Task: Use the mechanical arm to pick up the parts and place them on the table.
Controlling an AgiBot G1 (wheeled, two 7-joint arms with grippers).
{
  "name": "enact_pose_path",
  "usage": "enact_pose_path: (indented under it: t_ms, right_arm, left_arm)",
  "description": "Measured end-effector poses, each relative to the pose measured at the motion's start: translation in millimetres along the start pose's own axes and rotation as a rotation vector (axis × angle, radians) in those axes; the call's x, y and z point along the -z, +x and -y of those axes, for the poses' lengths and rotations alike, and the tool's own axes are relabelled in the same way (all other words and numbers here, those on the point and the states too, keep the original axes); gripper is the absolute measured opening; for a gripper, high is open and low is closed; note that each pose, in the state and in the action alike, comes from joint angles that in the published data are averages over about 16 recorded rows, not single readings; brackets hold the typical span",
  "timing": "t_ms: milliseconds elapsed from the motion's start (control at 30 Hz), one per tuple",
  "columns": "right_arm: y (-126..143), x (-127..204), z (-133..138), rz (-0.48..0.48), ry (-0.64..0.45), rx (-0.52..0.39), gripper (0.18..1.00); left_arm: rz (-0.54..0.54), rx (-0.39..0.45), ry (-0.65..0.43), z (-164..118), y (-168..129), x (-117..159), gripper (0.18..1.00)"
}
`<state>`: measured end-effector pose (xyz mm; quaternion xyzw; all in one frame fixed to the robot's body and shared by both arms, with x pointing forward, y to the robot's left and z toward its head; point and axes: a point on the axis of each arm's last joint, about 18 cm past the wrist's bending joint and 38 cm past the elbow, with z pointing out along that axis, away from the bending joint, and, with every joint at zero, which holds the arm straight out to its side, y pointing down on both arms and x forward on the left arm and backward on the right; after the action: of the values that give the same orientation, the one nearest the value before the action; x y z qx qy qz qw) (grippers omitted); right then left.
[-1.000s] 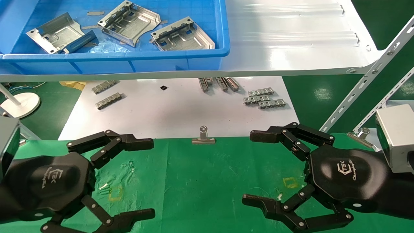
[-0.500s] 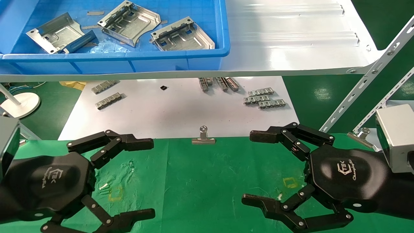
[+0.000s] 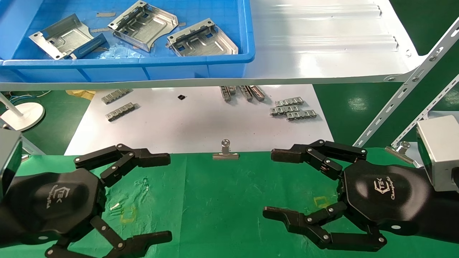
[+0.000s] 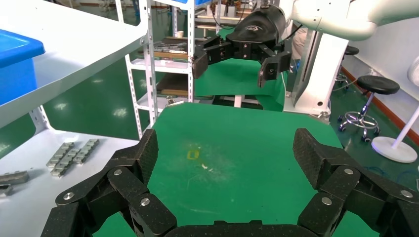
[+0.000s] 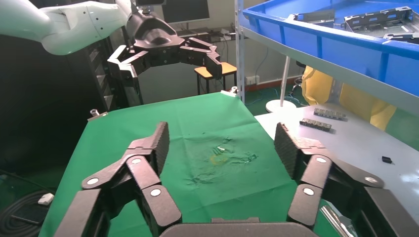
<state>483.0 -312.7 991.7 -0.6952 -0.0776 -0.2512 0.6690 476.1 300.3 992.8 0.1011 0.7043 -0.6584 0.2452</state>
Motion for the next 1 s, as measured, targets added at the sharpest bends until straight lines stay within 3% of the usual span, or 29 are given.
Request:
enact_pose_path:
  t_ms: [700,1000]
  right_arm:
    - [0.0,0.0,0.0,0.000,0.000,0.000,0.387]
    - [0.0,0.0,0.0,0.000,0.000,0.000,0.261]
  left_arm:
    - [0.000,0.000,0.000,0.0,0.0,0.0,1.001]
    - [0.000,0.000,0.000,0.0,0.0,0.0,1.001]
